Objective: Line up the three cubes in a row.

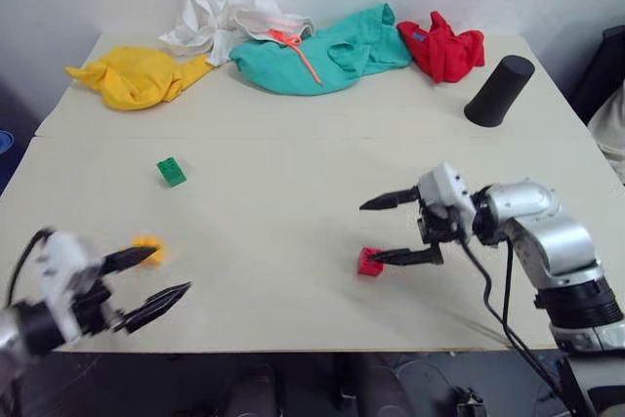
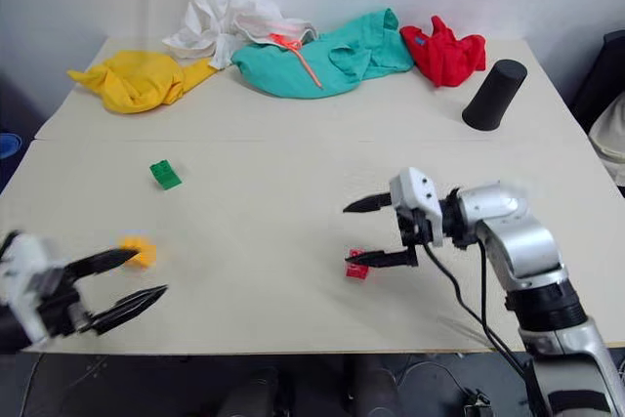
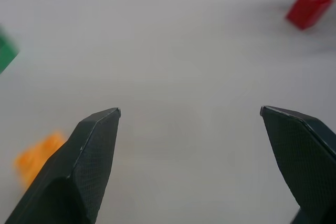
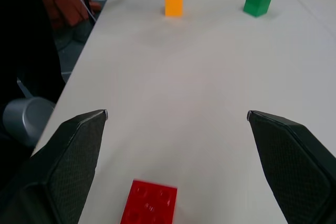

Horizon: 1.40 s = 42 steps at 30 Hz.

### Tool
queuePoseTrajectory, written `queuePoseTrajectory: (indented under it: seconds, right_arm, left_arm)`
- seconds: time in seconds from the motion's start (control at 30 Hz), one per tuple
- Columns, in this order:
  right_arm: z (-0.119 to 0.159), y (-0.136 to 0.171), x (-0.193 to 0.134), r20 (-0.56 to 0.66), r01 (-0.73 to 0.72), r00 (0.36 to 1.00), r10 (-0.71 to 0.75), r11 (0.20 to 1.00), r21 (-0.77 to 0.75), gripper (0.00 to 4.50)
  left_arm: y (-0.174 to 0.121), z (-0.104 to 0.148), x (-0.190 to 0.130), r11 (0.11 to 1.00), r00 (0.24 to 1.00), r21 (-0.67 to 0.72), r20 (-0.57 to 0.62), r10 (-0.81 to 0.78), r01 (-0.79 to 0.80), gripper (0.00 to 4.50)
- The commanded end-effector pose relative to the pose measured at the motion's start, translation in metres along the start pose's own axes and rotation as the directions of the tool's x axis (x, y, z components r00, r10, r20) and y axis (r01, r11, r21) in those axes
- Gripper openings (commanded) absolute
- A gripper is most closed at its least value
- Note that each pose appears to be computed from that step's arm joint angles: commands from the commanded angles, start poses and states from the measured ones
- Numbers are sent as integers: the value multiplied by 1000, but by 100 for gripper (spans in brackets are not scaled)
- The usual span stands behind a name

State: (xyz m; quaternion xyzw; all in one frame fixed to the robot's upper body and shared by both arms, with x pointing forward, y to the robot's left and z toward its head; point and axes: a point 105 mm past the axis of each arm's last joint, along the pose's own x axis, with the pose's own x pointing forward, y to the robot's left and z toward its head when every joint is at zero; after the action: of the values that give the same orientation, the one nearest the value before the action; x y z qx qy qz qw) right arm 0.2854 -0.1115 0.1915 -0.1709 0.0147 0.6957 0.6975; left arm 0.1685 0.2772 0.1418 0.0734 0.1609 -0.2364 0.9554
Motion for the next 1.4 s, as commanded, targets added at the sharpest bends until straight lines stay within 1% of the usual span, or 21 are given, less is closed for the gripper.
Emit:
queuePoseTrajectory:
  seconds: [0.03, 0.2, 0.3, 0.47, 0.6, 0.67, 0.73, 0.83, 0.9, 1.0, 1.17, 1.4]
  right_arm:
    - [19, -2, 2, 64, -23, 998, 24, 1000, -18, 440]
    - [24, -3, 6, 70, -33, 997, 35, 999, -30, 440]
    - [24, -3, 5, 68, -27, 997, 29, 999, -34, 440]
    - [25, -2, 4, 68, -11, 998, 13, 999, -35, 440]
    - [26, 0, 2, 68, 12, 998, -9, 999, -37, 440]
    - [26, 3, 0, 71, 35, 997, -32, 999, -37, 440]
    - [26, 7, -1, 71, 57, 996, -54, 998, -33, 440]
    - [27, 16, -4, 67, 83, 994, -81, 996, -28, 440]
    - [29, 19, -6, 64, 101, 993, -99, 995, -27, 440]
    - [31, 22, -9, 62, 128, 990, -126, 992, -21, 440]
    - [32, 31, -11, 57, 165, 985, -165, 986, -9, 440]
    - [36, 37, -15, 55, 206, 977, -206, 979, 3, 440]
  left_arm:
    - [16, 2, -20, 986, 986, 14, 43, 163, -164, 450]
    - [25, 0, -28, 981, 980, 16, 50, 193, -194, 450]
    - [40, 10, -22, 986, 985, 49, 67, 158, -161, 450]
    - [68, 37, -1, 985, 997, 162, 46, 60, -67, 450]
    - [101, 61, 20, 965, 1000, 260, -12, -1, 4, 450]
    - [122, 75, 36, 952, 999, 307, -39, -2, 14, 450]
    - [135, 88, 53, 945, 999, 326, -45, -18, 31, 450]
    - [145, 101, 82, 938, 997, 340, -57, -52, 68, 450]
    - [148, 105, 100, 930, 995, 358, -85, -60, 87, 450]
    - [151, 109, 118, 927, 993, 364, -107, -58, 94, 450]
    - [146, 109, 146, 924, 988, 369, -146, -52, 103, 450]
    - [139, 108, 168, 923, 985, 372, -170, -35, 98, 450]
